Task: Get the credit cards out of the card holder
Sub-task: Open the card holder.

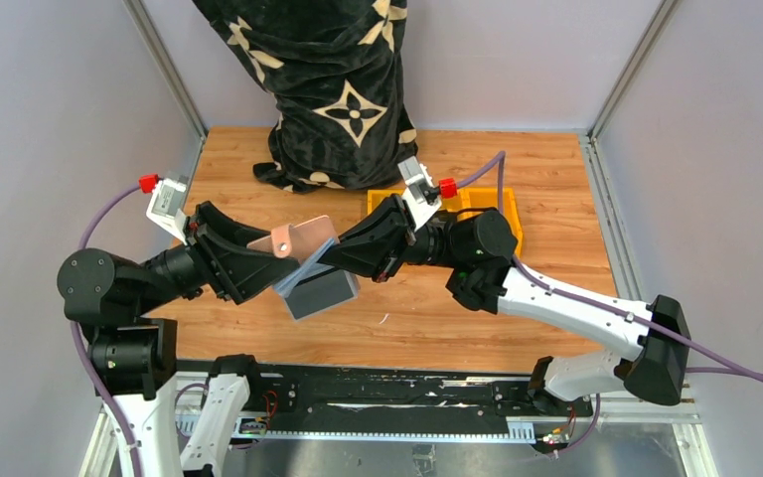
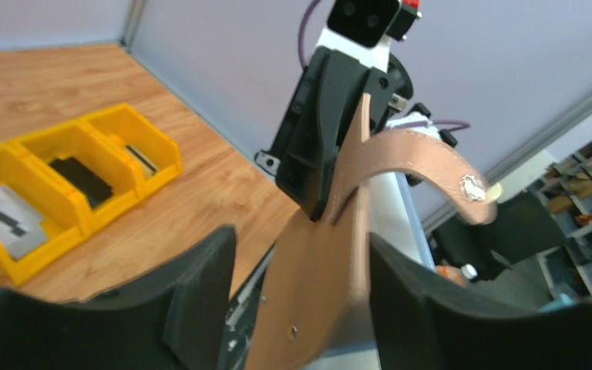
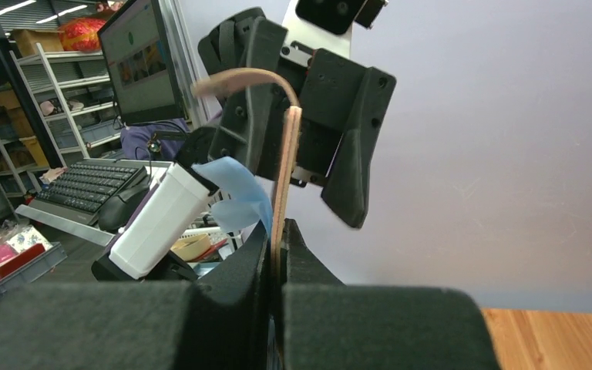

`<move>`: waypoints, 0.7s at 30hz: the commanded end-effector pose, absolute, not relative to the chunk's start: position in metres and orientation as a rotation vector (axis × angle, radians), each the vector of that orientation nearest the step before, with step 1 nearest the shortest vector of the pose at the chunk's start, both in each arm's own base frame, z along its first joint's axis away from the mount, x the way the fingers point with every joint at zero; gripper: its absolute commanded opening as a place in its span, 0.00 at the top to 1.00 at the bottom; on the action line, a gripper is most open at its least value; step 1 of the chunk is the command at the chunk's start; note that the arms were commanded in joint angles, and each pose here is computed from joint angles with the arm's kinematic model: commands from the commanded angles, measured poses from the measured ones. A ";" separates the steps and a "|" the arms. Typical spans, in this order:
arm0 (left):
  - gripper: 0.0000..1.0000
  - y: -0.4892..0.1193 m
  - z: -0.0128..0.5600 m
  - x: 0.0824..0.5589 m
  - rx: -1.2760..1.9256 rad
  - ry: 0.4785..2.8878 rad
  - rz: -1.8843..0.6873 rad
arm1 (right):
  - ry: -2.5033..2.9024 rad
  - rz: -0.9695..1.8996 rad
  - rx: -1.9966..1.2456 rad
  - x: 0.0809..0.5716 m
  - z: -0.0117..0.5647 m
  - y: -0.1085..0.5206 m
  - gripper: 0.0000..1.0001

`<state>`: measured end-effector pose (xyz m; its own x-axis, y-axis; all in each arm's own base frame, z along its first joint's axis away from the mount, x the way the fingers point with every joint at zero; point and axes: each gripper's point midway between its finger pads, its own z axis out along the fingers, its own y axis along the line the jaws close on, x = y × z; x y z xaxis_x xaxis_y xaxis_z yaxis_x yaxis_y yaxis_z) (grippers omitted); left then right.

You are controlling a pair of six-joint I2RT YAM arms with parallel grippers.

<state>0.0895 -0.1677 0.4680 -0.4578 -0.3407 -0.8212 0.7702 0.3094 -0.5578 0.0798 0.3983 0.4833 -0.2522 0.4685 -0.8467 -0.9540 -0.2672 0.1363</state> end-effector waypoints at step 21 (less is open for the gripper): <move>0.36 -0.165 0.432 0.064 0.676 1.511 -1.118 | 1.106 1.789 -0.795 0.086 0.487 0.388 1.00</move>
<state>0.0664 -0.1647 0.4375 -0.2592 -0.1757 -0.9497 0.8594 0.4068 -0.3098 0.0890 0.3942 0.4704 -0.3995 0.3269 -0.8565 -0.9141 -0.2128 0.3452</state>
